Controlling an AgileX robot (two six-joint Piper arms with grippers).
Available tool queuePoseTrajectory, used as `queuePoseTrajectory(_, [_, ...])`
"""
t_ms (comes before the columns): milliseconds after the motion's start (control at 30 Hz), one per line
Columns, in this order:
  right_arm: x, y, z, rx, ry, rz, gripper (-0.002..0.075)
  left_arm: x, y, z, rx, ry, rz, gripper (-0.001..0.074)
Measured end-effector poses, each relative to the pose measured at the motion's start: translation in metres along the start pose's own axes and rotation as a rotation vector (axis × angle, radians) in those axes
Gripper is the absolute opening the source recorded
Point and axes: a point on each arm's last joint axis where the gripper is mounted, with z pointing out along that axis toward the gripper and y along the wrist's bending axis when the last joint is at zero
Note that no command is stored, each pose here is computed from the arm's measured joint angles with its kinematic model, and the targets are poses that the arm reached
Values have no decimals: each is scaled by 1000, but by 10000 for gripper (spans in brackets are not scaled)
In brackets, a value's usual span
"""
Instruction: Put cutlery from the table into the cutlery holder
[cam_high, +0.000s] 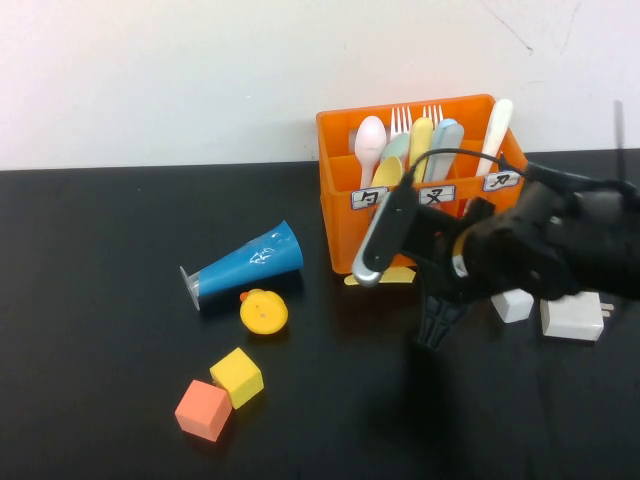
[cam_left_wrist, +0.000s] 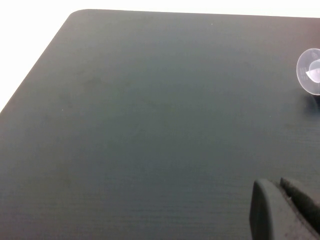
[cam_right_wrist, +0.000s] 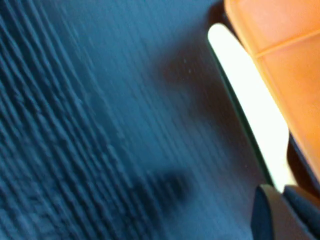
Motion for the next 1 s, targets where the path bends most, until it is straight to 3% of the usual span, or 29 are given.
queuePoseTrajectory(267, [27,27,-55,-10,-201,196,30,0,0,0,0,0,0,-1])
queuePoseTrajectory(500, [37,25,-160,153,-662,252,1,0,0,0,0,0,0,-1])
queuePoseTrajectory(600, [46,23,-201,206,-761,258,-1,0,0,0,0,0,0,-1])
queuePoseTrajectory(1000, [124,50,-276,174,-534,293,-1,0,0,0,0,0,3,-1])
